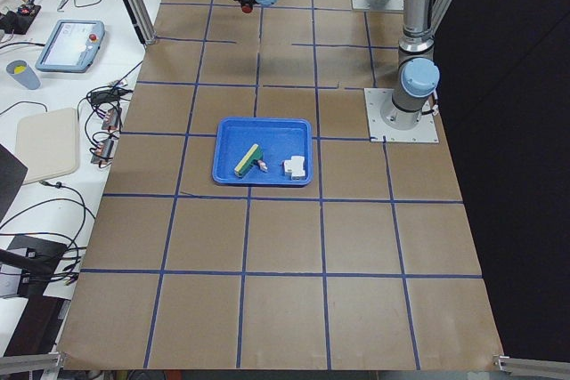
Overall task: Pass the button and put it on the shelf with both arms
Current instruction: 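Lift the button and carry it toward the table center while the right gripper approaches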
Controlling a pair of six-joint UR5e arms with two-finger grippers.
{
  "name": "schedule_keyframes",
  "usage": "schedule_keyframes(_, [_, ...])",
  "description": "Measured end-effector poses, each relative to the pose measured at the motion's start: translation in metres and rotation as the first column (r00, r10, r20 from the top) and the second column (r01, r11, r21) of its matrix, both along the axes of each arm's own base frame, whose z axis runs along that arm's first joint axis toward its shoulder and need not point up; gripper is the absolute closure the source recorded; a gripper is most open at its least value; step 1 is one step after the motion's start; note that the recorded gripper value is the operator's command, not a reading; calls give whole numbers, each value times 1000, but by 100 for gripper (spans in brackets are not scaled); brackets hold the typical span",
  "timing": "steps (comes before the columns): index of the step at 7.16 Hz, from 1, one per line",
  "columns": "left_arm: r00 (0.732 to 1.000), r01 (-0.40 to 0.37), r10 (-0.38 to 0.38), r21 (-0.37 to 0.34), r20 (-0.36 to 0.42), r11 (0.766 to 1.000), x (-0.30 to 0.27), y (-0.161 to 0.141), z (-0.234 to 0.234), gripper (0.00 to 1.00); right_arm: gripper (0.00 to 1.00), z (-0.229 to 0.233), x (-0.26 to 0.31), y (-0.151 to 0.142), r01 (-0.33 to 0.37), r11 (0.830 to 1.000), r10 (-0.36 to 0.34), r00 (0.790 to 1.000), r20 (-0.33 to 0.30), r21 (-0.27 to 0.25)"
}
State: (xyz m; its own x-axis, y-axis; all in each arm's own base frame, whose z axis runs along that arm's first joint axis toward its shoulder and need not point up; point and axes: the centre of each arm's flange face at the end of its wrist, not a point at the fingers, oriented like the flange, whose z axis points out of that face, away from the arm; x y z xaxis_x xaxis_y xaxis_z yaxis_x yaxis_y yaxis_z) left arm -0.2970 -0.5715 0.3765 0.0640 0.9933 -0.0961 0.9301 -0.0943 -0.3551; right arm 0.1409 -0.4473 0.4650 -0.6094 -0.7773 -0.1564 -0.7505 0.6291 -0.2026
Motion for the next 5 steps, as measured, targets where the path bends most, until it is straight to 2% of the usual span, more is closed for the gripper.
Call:
schedule_keyframes(1, [999,9,-9,-4,-48,1000,-25,11,14,100,0,-7,1,-4,-16,1000,15,999,44,2])
schedule_keyframes(2, [996,2,-2,-1,-91,1000,-43,23,28,100,0,-11,1,-12,-37,999,38,997,65,-21])
schedule_keyframes(3, [989,-21,22,7,-145,1000,-63,39,44,100,0,-15,-1,-28,-91,991,98,993,68,-100])
schedule_keyframes(4, [983,-31,32,8,-180,999,-71,45,53,100,0,-18,-3,-36,-121,984,131,989,68,-131])
schedule_keyframes(5, [978,-33,34,9,-203,999,-76,50,59,100,0,-18,-10,-42,-154,974,171,981,94,-167])
